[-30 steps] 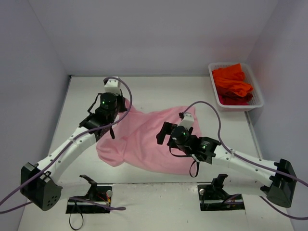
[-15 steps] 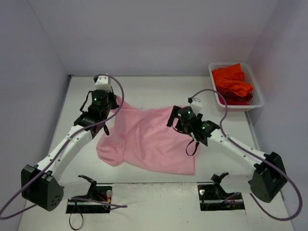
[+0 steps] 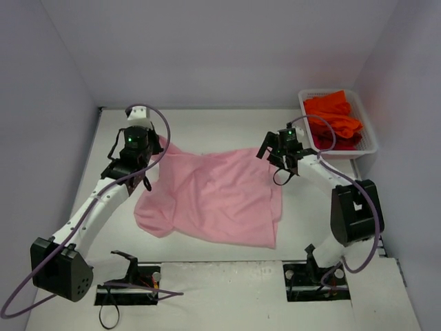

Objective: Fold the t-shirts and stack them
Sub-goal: Flatten the tshirt out

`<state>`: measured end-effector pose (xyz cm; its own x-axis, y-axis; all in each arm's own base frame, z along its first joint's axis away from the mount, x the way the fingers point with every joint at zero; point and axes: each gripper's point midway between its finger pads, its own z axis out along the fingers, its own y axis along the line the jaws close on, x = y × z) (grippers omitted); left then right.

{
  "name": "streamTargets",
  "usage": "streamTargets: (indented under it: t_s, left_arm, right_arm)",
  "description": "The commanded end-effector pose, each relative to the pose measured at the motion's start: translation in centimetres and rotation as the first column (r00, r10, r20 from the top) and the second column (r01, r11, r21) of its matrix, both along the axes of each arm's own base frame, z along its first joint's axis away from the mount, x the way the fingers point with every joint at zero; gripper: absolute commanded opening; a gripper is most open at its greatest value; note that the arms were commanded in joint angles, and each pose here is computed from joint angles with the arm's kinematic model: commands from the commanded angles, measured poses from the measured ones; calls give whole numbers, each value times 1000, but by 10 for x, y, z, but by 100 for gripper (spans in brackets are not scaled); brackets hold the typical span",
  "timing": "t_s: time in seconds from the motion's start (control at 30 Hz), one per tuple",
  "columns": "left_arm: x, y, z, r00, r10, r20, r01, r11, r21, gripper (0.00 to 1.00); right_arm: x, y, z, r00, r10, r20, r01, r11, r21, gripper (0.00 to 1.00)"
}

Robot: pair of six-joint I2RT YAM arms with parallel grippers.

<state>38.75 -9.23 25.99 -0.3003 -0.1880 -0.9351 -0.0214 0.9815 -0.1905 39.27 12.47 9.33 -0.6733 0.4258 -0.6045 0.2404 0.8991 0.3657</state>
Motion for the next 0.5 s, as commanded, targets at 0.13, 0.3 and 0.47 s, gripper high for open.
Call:
streamTargets:
  t_s: [0.13,0.3,0.47]
  left_arm:
    - [6,-1,31,995,7,100,-1,998,-60,0]
    - [4,2,29,995,18,98,-13,998,-54,0]
    - [5,2,25,996,15,87,-10,998,-56,0]
  right_arm:
    - [39,12,-5,997,57,45,-59,998,36,100]
    - [49,11,-13,997,60,54,-63,997,49,99]
    - [55,1,-21,998,46,45,-48,998,44,98]
